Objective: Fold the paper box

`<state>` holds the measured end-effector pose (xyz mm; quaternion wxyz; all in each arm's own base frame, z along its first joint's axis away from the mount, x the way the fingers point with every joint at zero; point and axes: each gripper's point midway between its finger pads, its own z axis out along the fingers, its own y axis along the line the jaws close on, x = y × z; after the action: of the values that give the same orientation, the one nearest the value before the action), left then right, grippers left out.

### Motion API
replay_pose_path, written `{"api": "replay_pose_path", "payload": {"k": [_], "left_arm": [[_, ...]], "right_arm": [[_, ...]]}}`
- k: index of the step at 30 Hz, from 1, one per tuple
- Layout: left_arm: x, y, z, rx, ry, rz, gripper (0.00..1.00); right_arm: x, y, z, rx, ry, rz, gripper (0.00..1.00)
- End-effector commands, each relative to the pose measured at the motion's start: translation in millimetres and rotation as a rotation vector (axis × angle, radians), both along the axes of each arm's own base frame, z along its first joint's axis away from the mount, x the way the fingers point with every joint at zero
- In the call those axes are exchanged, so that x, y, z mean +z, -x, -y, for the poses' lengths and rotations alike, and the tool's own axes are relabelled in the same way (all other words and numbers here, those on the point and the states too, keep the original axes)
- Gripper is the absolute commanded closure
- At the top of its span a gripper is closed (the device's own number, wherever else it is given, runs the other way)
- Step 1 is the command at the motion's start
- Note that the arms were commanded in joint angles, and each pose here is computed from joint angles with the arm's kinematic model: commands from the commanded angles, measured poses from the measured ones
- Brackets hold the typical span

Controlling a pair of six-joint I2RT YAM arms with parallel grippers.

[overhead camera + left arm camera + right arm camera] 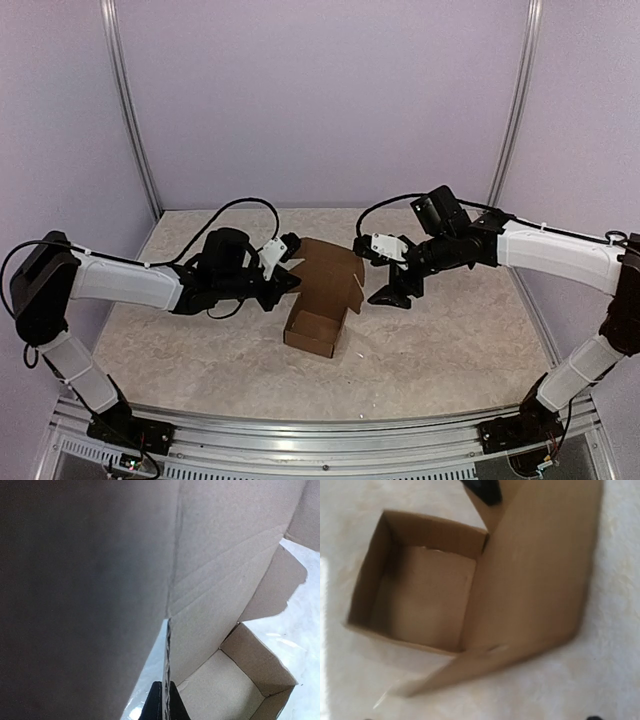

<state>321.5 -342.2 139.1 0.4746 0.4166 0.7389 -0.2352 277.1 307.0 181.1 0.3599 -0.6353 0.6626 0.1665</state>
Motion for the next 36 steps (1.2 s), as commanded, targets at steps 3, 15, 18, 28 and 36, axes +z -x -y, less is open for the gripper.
{"api": "replay_pose_path", "payload": {"k": [3,15,18,28,36], "left_arm": [[-2.0,-41.5,-18.4,0.179,-0.011,0.031,0.98],[24.7,-41.8,-25.4,0.325,0.035,0.057,0.75],[33.5,-38.4,-29.8,0.336,0.046,0.046,0.75],[15.8,-38.0,-20.7,0.298,-0.009,-0.027,0.86],[16.3,-32.2,-10.3,0.274,-0.009,-0.028,1.00]], "right_arm": [[-4.0,-45.7,-10.5,-0.145,-0.095,-0.033,0.19],[-14.1,-50.8,-22.3,-0.196,-0.173,-0.160,0.43],[-14.8,-46.7,-27.6,-0.180,-0.177,-0.170,0.45],[-28.6,-48.8,-34.7,-0.178,-0.155,-0.189,0.60],[-24.1,-42.5,-41.1,-0.165,-0.167,-0.186,0.67]]}}
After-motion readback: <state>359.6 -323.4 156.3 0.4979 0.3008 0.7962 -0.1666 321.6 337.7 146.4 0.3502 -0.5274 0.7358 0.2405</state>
